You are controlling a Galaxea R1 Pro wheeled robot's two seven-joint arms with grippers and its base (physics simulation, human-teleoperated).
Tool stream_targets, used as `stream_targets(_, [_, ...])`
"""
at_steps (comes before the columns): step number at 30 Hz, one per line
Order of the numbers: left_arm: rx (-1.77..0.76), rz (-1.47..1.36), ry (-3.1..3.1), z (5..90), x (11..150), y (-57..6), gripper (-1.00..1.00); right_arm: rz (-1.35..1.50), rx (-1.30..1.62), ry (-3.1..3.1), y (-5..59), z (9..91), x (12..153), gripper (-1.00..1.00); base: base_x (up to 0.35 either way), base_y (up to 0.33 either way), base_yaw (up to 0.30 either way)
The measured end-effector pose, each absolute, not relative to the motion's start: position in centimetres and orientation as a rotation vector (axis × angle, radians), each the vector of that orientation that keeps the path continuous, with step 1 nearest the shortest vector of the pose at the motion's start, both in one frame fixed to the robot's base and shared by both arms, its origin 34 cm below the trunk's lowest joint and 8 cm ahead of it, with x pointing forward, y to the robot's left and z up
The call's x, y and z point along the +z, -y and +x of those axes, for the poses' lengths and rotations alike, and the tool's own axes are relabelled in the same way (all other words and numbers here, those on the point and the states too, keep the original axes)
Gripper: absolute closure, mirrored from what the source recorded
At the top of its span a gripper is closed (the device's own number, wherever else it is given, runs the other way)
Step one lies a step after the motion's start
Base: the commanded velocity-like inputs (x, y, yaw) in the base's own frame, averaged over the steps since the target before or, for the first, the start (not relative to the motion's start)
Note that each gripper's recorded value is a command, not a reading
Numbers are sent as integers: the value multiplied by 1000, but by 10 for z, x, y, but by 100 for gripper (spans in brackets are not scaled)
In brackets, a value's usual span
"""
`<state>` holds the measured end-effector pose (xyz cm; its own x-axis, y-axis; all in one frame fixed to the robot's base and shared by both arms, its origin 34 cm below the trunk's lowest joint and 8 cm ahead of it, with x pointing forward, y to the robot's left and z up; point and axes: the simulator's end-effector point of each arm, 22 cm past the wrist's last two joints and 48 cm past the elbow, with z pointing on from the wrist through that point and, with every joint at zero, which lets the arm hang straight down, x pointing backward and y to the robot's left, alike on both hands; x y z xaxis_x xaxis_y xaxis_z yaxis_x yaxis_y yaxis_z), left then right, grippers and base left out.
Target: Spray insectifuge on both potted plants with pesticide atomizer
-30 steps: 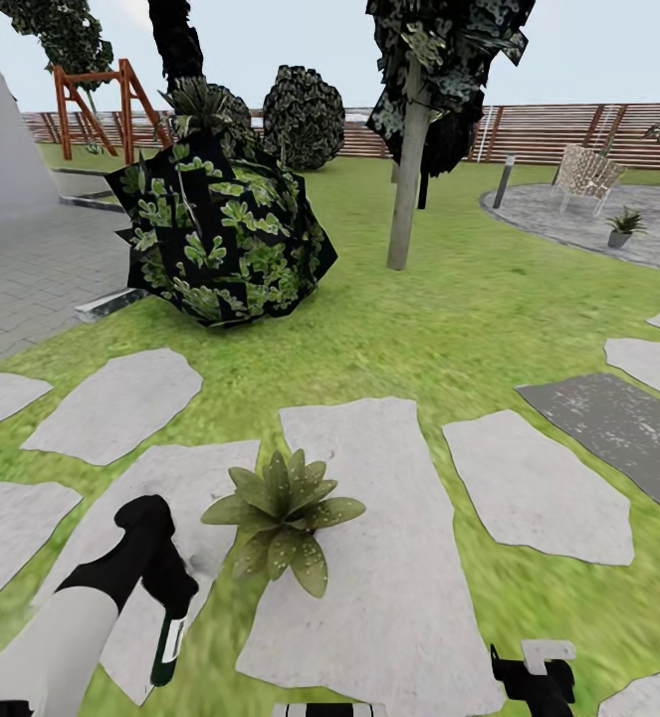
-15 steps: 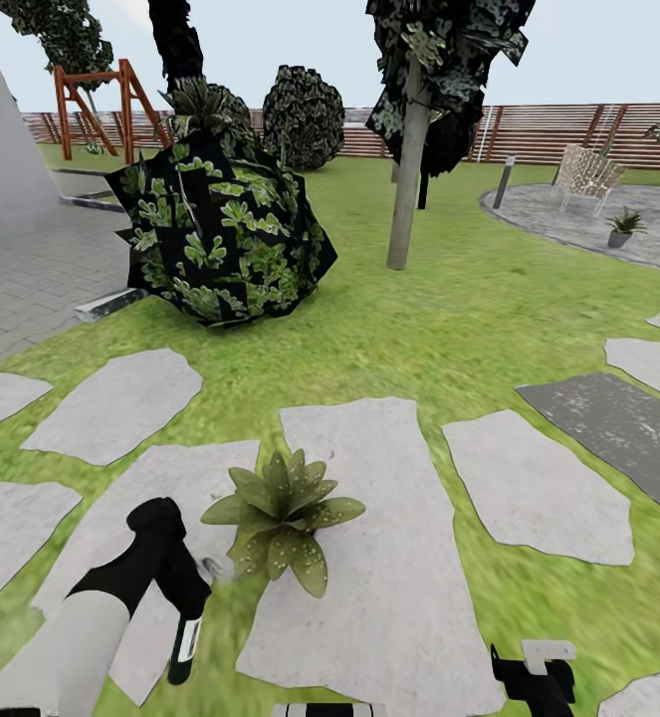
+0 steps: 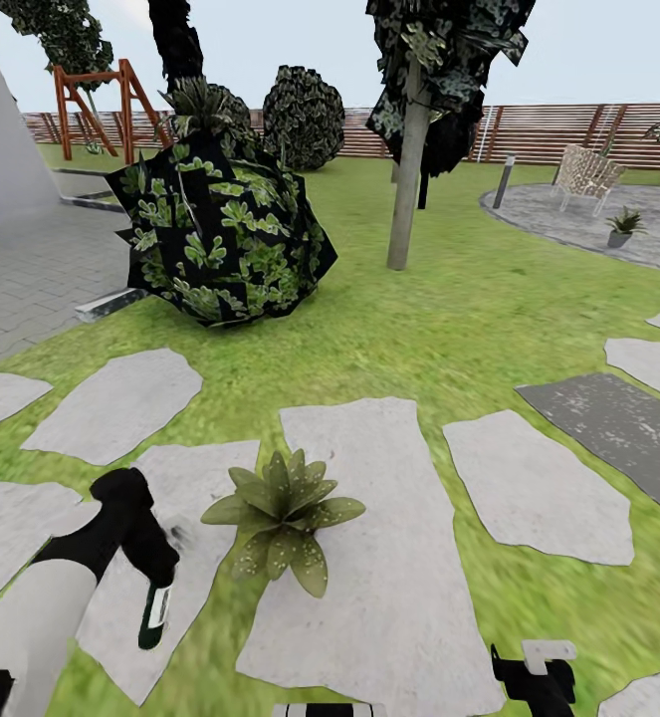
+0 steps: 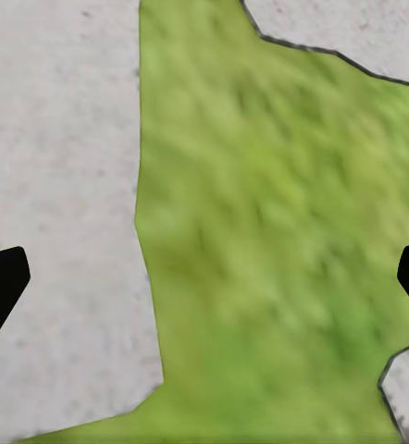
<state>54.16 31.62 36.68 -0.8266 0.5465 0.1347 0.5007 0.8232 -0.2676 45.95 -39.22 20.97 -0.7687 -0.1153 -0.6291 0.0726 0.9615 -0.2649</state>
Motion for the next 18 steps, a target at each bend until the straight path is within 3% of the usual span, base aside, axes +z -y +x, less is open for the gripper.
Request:
stream_targets(5, [-8, -839, 2843, 602, 415, -376, 100, -30, -360, -2421, 392, 459, 210, -100, 0, 0, 0])
stream_targets(9, [-19, -841, 2853, 610, 421, -375, 100, -28, -359, -2421, 392, 460, 210, -100, -29, 9, -7])
stream_targets(18, [-10, -857, 2845, 606, 416, -368, 100, -29, -355, -2421, 390, 460, 209, -100, -187, 219, -249])
